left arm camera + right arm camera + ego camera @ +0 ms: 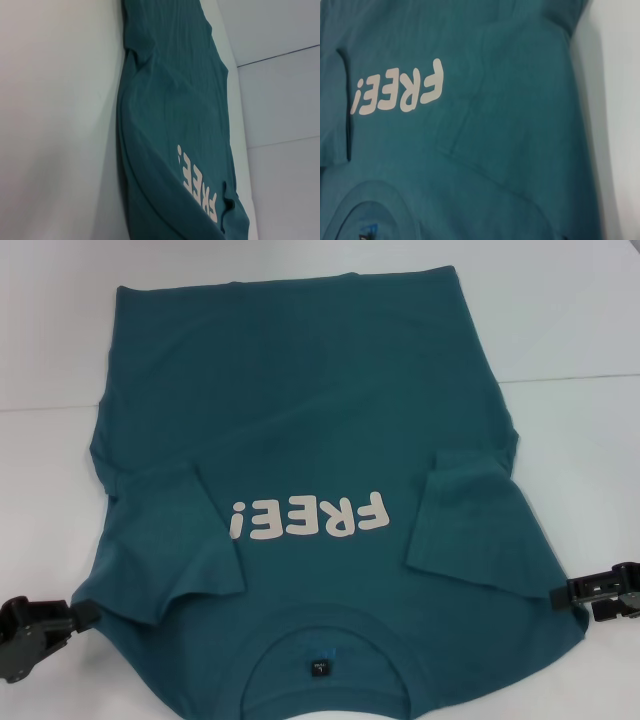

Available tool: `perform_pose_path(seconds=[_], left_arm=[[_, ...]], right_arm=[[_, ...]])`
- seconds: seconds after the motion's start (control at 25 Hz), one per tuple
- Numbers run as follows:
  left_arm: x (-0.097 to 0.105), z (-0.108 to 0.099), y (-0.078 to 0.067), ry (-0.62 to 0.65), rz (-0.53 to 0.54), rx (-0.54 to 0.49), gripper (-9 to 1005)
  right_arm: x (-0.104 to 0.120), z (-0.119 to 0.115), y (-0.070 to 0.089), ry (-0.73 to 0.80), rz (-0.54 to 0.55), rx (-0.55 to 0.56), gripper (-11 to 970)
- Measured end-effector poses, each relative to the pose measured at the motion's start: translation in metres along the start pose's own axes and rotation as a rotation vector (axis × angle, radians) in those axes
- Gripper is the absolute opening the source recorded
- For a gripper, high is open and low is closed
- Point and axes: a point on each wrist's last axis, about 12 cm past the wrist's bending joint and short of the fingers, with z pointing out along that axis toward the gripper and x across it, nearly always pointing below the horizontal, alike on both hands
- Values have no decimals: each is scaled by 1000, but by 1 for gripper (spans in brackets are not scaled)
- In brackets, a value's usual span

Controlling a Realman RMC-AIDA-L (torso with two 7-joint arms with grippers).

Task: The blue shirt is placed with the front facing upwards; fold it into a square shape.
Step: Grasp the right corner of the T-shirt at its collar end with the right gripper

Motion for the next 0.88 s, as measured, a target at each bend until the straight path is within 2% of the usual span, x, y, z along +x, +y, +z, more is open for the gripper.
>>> perform_pose_path(seconds=[0.88], left_arm=[[1,0,1,-5,-5,-2,44]], right_arm=[[-5,16,9,39,-40,44,911]])
